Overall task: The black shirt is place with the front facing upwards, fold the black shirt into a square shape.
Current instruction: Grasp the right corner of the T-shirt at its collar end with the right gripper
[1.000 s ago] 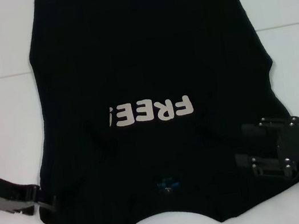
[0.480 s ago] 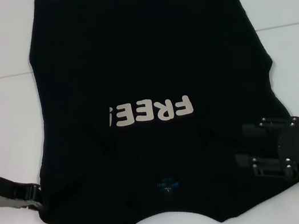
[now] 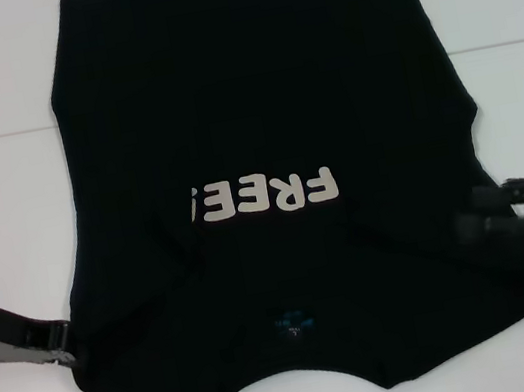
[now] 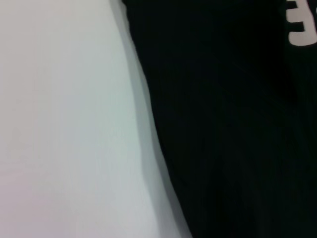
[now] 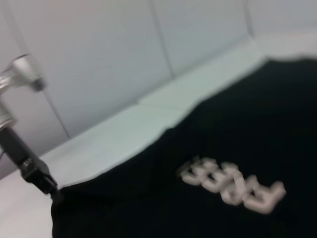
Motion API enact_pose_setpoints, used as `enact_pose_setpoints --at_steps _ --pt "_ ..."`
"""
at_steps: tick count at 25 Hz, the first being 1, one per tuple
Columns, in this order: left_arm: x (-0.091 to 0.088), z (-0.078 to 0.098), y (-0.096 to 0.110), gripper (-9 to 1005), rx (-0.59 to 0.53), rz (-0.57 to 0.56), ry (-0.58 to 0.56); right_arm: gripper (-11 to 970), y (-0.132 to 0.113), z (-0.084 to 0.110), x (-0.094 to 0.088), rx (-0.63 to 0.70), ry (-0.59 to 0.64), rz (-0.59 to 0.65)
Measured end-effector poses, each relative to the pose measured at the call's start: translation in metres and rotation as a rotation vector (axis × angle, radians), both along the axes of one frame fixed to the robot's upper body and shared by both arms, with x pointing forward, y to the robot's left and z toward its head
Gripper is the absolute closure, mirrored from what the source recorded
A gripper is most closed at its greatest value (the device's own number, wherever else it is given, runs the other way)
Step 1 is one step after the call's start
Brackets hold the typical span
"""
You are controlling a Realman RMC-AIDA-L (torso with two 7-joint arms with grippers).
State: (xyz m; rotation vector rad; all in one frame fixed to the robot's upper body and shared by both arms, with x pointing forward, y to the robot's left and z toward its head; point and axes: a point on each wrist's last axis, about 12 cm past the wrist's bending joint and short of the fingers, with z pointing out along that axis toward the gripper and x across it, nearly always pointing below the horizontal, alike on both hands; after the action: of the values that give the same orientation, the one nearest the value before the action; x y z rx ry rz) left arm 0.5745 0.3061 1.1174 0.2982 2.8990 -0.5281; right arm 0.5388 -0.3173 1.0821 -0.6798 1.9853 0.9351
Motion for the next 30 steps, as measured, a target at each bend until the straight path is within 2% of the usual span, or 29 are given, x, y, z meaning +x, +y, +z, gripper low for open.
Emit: enact_pose_setpoints --at_steps 6,7,8,11,14,17,30 --pt "0.001 0.005 0.0 962 -0.002 -0.011 -0.005 299 -0.017 0.049 0.031 -0.07 0.348 0.012" --pt "0.001 0.005 0.0 963 -0.002 -0.015 -0.004 299 -0.018 0.061 0.037 -0.107 0.452 0.0" --pt "0.001 0.005 0.0 963 -0.001 -0.019 -0.005 300 -0.018 0.061 0.037 -0.107 0.452 0.0" --pt "0.0 0.004 0.001 965 0.0 -0.03 -0.007 301 -0.019 0.071 0.047 -0.193 0.599 -0.09" --pt "0.0 0.003 0.002 967 0.0 -0.035 -0.011 303 -0.018 0.072 0.052 -0.325 0.682 -0.15" --pt "0.0 0.003 0.002 968 0.001 -0.037 -0.014 304 -0.016 0.066 0.053 -0.403 0.728 -0.176" --pt "-0.001 0.002 0.003 969 -0.005 -0.04 -0.01 310 -0.002 0.036 0.051 -0.412 0.751 -0.186"
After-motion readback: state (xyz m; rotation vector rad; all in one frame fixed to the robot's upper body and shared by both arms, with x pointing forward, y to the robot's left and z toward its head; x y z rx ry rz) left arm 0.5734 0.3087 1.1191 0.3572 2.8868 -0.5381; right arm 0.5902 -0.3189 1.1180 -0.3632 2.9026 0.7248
